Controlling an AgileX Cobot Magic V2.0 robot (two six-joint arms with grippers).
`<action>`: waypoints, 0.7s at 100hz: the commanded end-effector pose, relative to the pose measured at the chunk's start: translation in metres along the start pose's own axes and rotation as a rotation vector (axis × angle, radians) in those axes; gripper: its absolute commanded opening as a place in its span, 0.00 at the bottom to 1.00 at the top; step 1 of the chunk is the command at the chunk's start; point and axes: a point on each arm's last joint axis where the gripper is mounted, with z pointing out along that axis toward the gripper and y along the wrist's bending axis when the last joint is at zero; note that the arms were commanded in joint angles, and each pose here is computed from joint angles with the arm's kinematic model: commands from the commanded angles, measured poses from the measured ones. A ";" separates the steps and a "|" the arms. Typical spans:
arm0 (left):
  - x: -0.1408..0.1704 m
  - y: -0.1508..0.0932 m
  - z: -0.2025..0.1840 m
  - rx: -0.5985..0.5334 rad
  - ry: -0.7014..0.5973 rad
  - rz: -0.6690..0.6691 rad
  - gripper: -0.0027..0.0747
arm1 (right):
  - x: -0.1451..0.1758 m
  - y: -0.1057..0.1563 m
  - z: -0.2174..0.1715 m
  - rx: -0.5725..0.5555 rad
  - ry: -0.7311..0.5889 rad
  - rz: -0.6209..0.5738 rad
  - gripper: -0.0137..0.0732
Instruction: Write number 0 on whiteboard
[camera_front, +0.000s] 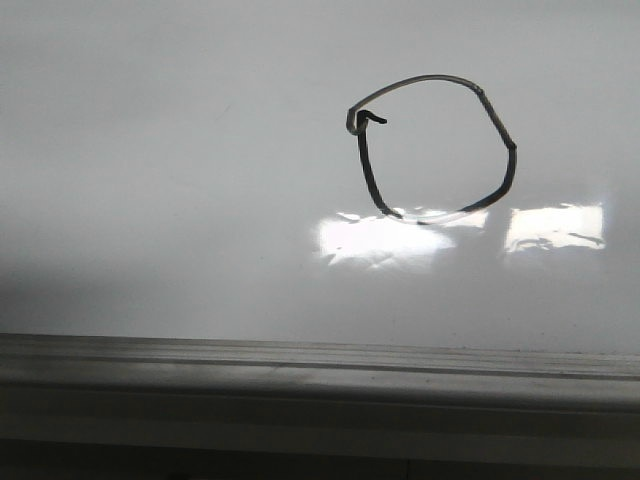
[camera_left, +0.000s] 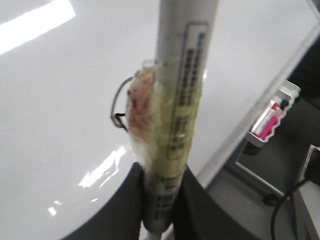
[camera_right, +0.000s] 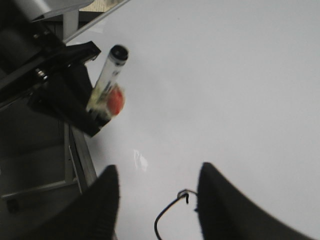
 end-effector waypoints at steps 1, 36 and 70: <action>-0.009 0.010 0.002 -0.045 -0.108 -0.113 0.01 | 0.005 0.000 -0.013 0.029 -0.017 0.029 0.20; 0.005 0.032 0.057 -0.121 -0.012 -0.263 0.01 | 0.075 0.024 -0.016 0.015 0.030 0.169 0.10; 0.024 0.034 0.100 -0.122 0.113 -0.358 0.01 | 0.094 0.030 -0.011 0.015 0.040 0.187 0.10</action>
